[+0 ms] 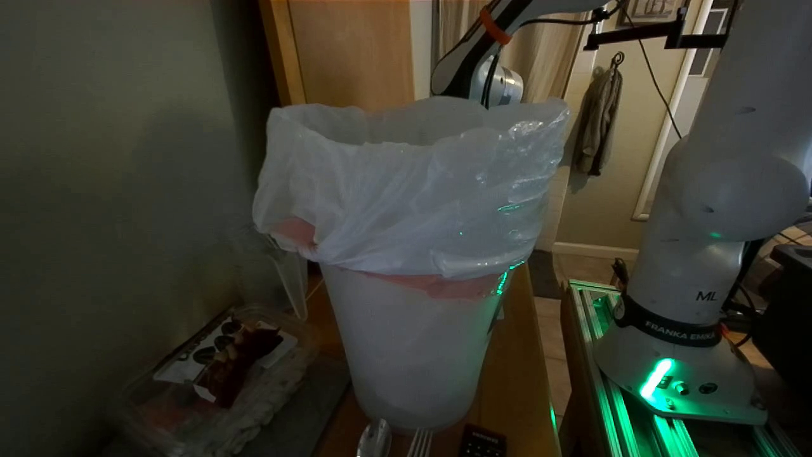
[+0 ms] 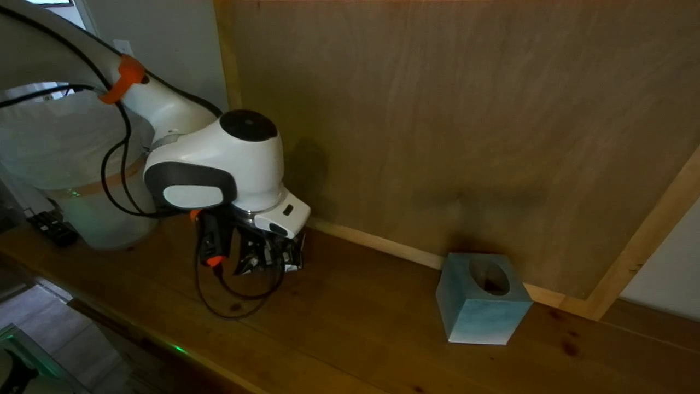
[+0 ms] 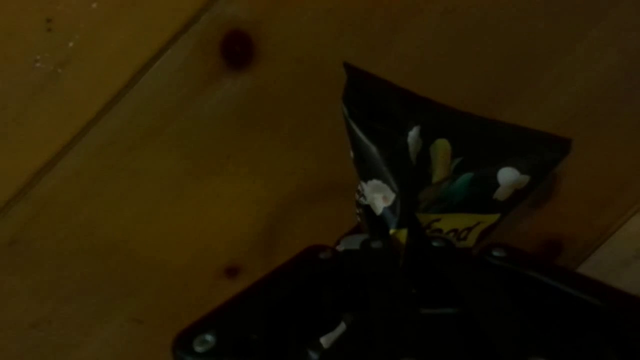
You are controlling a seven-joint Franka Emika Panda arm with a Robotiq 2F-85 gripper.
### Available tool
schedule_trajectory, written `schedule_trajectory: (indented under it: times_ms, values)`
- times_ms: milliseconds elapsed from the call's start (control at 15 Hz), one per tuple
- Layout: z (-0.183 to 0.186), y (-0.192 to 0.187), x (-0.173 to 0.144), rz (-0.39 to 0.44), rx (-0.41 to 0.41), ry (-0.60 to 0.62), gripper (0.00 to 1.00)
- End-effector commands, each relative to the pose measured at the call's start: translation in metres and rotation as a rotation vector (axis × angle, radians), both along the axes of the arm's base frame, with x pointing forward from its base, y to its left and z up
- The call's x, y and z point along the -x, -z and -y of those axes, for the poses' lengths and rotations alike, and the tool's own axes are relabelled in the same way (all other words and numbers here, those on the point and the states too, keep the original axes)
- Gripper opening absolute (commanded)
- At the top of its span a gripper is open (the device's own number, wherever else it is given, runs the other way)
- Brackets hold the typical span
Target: Put the packet inside the bin
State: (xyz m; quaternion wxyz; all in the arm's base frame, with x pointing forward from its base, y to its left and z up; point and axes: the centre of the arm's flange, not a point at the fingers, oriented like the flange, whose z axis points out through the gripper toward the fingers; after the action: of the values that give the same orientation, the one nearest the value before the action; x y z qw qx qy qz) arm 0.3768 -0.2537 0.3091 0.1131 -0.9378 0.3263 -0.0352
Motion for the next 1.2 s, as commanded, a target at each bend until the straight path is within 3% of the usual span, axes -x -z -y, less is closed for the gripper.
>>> schedule_trajectory:
  times_ms: [0,267,533,1133]
  values:
    - [0.0,-0.053,0.019,0.02,0.039,-0.074,0.02]
    - [-0.007,-0.112,0.028,0.058,0.107,-0.202,0.02]
    - [-0.025,-0.175,0.027,0.156,0.209,-0.365,0.02]
    - [-0.135,-0.271,0.01,0.376,0.227,-0.794,0.02]
